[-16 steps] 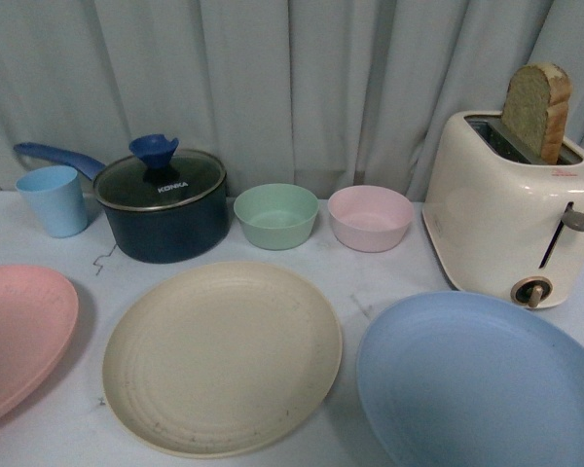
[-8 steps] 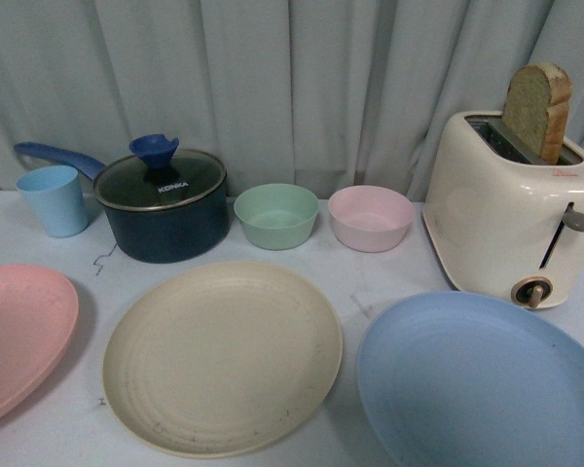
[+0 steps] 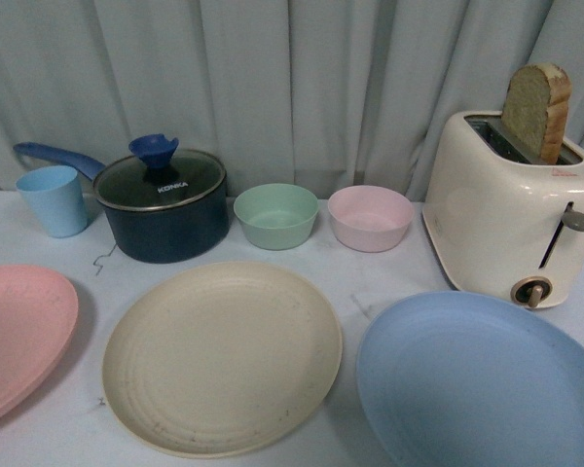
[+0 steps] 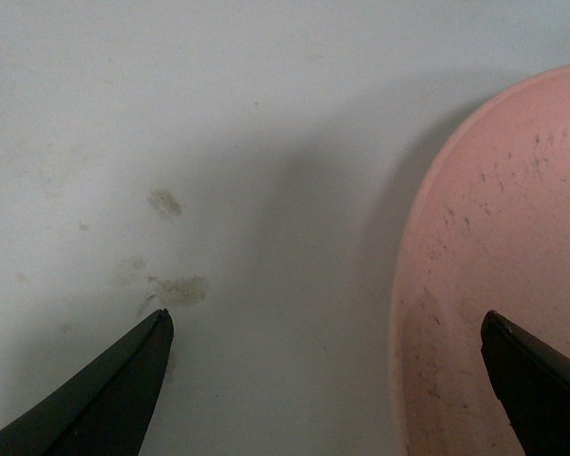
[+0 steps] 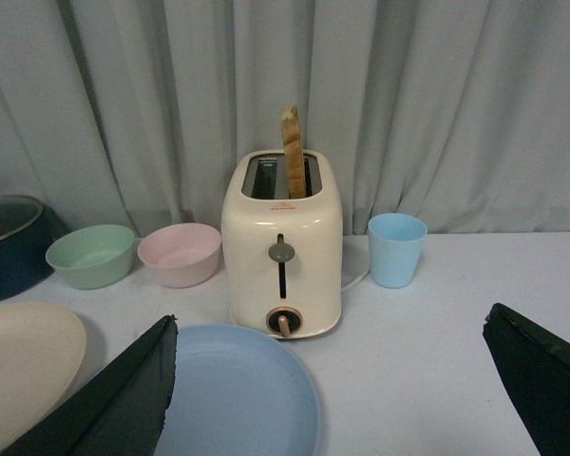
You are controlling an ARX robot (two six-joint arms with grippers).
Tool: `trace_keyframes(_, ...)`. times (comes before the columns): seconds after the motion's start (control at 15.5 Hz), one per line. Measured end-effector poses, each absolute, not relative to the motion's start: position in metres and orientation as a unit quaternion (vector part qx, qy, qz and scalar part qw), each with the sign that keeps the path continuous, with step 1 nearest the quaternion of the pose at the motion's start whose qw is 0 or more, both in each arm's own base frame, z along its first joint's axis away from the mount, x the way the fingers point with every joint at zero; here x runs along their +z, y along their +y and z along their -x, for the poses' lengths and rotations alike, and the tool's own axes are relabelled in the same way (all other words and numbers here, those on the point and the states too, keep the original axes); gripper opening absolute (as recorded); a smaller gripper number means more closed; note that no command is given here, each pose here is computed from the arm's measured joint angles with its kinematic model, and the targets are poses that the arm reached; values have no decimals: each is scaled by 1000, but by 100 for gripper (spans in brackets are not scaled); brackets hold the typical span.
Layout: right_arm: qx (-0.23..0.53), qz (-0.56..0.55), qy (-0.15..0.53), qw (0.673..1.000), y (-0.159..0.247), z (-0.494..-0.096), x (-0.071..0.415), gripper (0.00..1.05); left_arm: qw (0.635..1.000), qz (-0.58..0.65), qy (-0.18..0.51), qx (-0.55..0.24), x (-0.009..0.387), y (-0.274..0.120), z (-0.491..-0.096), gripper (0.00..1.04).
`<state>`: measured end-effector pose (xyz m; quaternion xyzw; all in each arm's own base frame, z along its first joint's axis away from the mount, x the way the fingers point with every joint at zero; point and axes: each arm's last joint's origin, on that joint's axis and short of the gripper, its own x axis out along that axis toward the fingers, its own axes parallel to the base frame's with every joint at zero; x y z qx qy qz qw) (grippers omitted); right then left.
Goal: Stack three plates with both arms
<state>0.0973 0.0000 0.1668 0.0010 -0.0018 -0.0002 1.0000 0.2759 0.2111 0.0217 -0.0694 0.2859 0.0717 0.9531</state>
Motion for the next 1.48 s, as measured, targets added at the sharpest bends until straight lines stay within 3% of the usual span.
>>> trace_keyframes(0.13, 0, -1, -2, 1000, 0, -97, 167, 98, 956, 68, 279, 65, 20, 206, -280, 98)
trace_keyframes(0.58, 0, -1, -2, 1000, 0, -97, 167, 98, 958, 67, 271, 58, 13, 200, -284, 22)
trace_keyframes(0.71, 0, -1, -2, 1000, 0, -97, 167, 98, 959, 90, 263, 58, 14, 204, -281, 7)
trace_keyframes(1.03, 0, -1, -2, 1000, 0, -97, 167, 98, 957, 99, 263, 72, 31, 204, -272, 4)
trace_keyframes(1.29, 0, -1, -2, 1000, 0, -97, 167, 98, 966, 69, 230, 94, 75, 212, -253, 3)
trace_keyframes(1.42, 0, -1, -2, 1000, 0, -97, 167, 98, 983, 59, 161, 65, 123, 184, -262, 3)
trace_keyframes(1.48, 0, -1, -2, 1000, 0, -97, 167, 98, 985, 70, 153, 42, 126, 167, -268, 3)
